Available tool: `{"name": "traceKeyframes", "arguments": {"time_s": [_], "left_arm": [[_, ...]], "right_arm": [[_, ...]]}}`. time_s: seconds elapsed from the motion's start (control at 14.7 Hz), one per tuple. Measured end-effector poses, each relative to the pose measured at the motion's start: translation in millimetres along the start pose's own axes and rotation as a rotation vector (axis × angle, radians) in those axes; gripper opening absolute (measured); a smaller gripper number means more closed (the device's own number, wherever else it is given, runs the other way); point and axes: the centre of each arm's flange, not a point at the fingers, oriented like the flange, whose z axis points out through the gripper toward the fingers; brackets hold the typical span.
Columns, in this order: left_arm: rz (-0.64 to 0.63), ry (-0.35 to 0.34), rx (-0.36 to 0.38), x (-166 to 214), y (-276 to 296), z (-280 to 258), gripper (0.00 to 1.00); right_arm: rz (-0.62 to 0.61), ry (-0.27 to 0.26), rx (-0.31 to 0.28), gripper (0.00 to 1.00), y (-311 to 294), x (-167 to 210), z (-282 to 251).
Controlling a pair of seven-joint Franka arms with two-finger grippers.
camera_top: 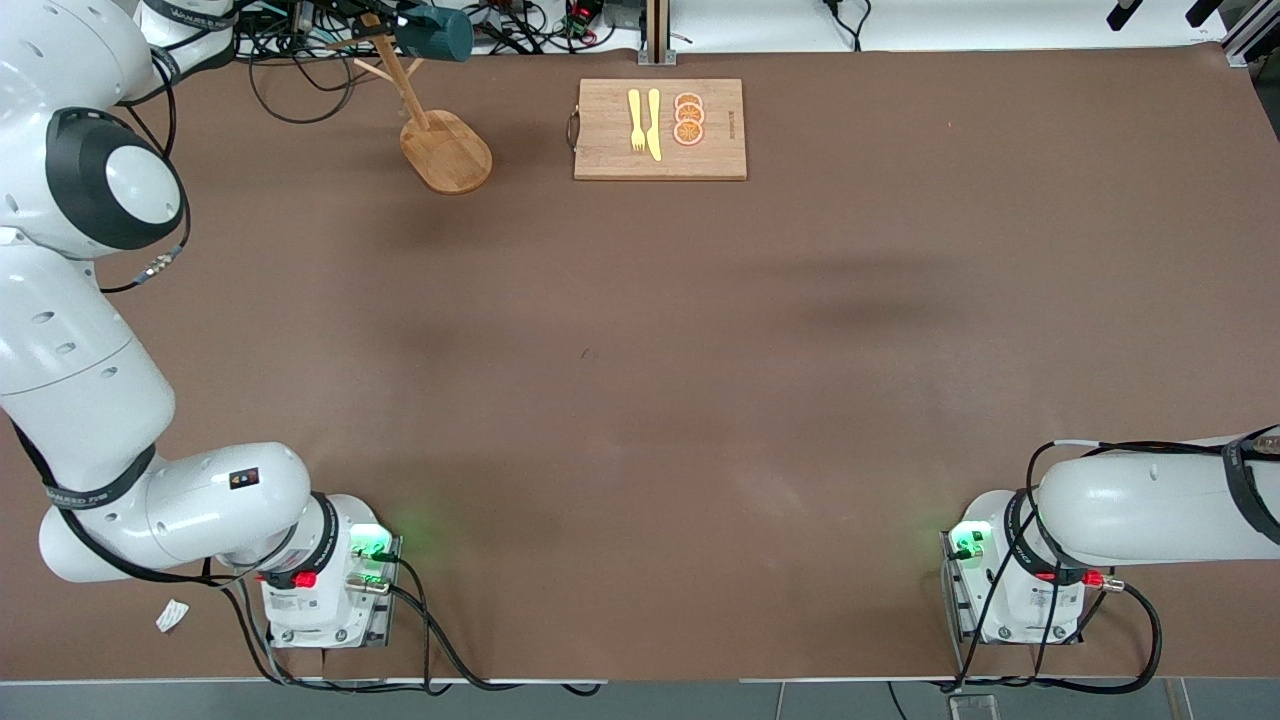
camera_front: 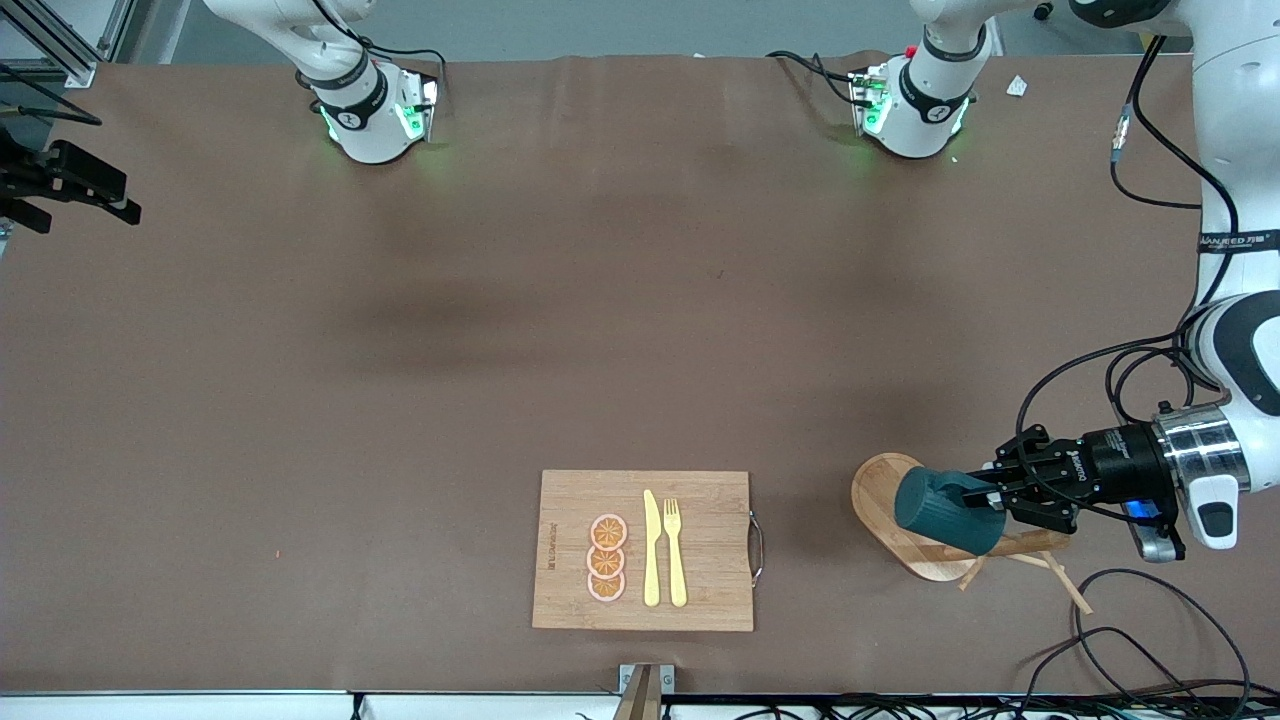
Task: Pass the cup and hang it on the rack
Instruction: 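Slide the mug handle onto a rack peg with the left gripper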
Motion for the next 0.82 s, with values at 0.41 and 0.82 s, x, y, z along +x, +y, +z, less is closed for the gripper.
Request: {"name": "traceKeyframes", "arguments": {"time_s": [0.41,0.82], "left_arm": [[-0.042,-0.032,-0.059,13.9,-4.5,-10.8,0.21],[-0.065,-0.052,-0.092,28.3,-10.9,-15.0,0.21]], "right_arm": [[-0.001,-0.001,0.0,1.0,0.0,0.0,0.3],[-0.003,-0.001,0.001,1.0,-0.6,0.0,0.4]]}}
